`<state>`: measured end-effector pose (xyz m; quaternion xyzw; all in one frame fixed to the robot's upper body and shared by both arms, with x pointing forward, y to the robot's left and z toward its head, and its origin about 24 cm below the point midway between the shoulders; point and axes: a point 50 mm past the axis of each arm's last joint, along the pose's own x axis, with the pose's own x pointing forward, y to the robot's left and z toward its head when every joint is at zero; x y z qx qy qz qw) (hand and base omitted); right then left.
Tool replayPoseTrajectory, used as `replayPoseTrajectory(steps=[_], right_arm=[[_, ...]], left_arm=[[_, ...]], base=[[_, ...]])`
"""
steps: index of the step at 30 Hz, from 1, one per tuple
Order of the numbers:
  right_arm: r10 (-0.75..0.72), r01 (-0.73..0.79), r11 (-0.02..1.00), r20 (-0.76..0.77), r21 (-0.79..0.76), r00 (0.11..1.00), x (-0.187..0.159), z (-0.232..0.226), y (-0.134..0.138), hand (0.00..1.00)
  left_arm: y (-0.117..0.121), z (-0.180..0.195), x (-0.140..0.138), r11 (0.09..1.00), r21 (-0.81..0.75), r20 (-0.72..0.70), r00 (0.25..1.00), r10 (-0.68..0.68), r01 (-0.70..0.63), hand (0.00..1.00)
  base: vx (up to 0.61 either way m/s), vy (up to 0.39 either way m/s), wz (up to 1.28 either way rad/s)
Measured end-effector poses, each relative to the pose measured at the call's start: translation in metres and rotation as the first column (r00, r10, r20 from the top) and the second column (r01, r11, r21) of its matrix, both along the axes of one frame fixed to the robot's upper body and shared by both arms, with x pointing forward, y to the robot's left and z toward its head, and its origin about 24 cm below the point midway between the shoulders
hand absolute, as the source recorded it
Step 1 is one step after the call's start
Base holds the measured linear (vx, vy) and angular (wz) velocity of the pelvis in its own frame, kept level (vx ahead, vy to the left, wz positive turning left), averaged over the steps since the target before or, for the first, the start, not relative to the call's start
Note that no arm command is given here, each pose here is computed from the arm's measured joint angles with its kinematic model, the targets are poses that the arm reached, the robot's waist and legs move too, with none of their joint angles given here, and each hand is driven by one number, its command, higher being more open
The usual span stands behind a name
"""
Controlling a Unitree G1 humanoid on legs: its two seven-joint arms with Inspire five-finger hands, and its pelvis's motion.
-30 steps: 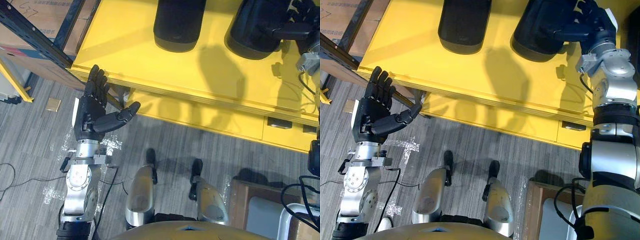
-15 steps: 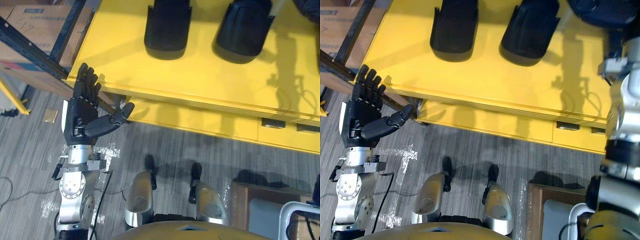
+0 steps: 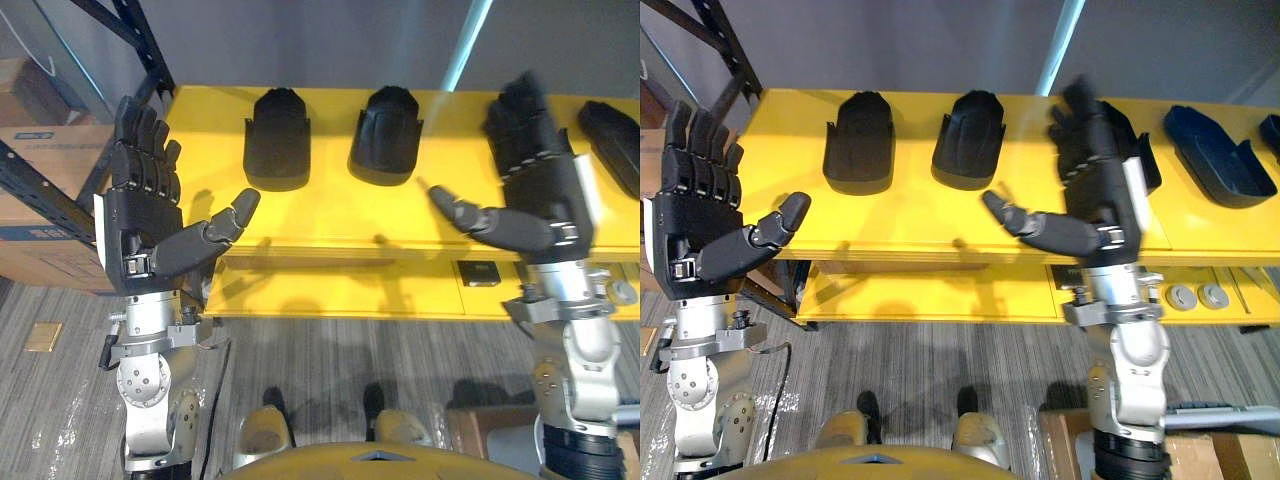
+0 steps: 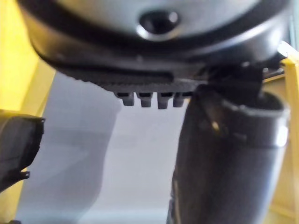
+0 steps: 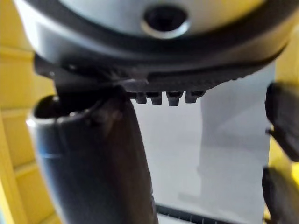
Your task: Walk over and take three plastic housings, then place them on the shelf
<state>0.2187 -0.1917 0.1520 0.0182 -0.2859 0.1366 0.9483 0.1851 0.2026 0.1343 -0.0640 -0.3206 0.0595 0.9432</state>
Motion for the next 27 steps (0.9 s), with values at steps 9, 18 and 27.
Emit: replayPoseTrajectory(steps=[9,18,27], right_arm=[[0.032,-0.016,0.99,-0.112,0.139,0.993,0.022,-0.017,0.047,1.0],[-0.1,0.175,0.965,-0.344,0.194,0.934,0.055,-0.055,0.056,1.0],[-0.088,0.168,0.969,-0.384,0.18,0.919,0.078,-0.059,0.07,1.0]], left_arm=[[-0.002,-0.015,-0.003,1.0,-0.021,-0.113,0.994,-0.004,0.001,1.0],[-0.008,-0.019,-0.003,0.999,-0.038,-0.136,0.99,-0.023,0.018,1.0],[-0.011,-0.028,-0.006,0.998,-0.058,-0.189,0.982,-0.028,0.017,1.0]], base=[[-0.04,0.008,0.12],[-0.03,0.005,0.15],[0.0,-0.004,0.08]])
